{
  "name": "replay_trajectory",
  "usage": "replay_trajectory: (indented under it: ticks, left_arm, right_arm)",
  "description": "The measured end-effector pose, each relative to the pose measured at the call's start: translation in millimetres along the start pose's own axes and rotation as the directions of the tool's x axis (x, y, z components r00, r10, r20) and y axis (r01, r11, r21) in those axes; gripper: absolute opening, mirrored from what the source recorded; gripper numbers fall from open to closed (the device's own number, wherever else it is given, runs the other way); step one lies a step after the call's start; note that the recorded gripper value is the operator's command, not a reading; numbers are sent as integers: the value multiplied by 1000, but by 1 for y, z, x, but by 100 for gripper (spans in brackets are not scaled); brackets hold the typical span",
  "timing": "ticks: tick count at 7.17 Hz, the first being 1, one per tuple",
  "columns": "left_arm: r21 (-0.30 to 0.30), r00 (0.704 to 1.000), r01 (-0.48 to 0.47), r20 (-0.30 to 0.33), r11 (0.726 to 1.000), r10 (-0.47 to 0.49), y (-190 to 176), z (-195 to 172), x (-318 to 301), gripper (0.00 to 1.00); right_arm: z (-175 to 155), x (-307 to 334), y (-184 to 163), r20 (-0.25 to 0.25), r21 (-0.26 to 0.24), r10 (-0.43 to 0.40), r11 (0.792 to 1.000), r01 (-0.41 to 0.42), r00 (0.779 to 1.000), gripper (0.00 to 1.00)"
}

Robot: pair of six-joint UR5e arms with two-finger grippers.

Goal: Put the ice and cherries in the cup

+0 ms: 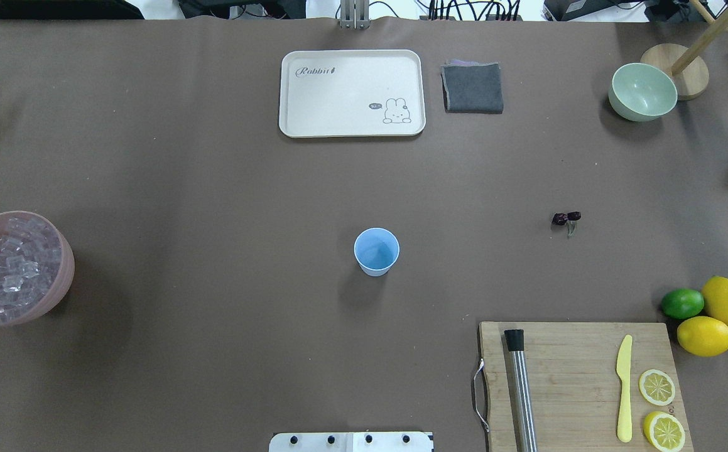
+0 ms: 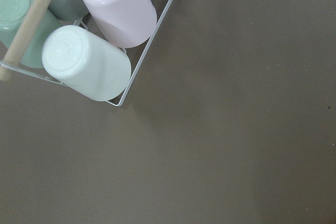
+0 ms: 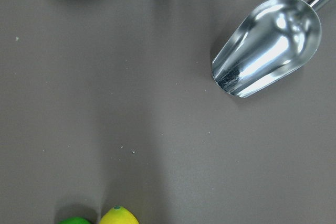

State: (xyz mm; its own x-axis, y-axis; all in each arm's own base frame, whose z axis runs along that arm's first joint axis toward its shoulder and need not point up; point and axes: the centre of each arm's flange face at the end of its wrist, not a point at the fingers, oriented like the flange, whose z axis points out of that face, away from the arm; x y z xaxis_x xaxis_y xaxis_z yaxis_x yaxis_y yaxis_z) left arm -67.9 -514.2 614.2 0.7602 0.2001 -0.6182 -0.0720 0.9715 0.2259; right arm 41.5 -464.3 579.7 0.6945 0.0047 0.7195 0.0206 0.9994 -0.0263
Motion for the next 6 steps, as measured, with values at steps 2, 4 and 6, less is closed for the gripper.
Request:
replay_trajectory:
  ticks: [2, 4, 6]
  left_arm:
    - [0, 1000, -1, 1, 1000, 1, 0, 0, 0, 98]
    - [2, 1000, -2, 0, 1000, 2, 0, -1, 0, 98]
    - [3, 1000, -3, 0, 1000, 3, -2, -1, 1, 98]
  right_arm:
    - [-1, 0, 0, 2, 1, 0, 1000, 0, 1000, 100]
    - [-1, -1, 0, 2, 2, -1, 1000, 1, 1000, 100]
    - [-1, 0, 0, 1, 1, 0, 1000, 0, 1000, 100]
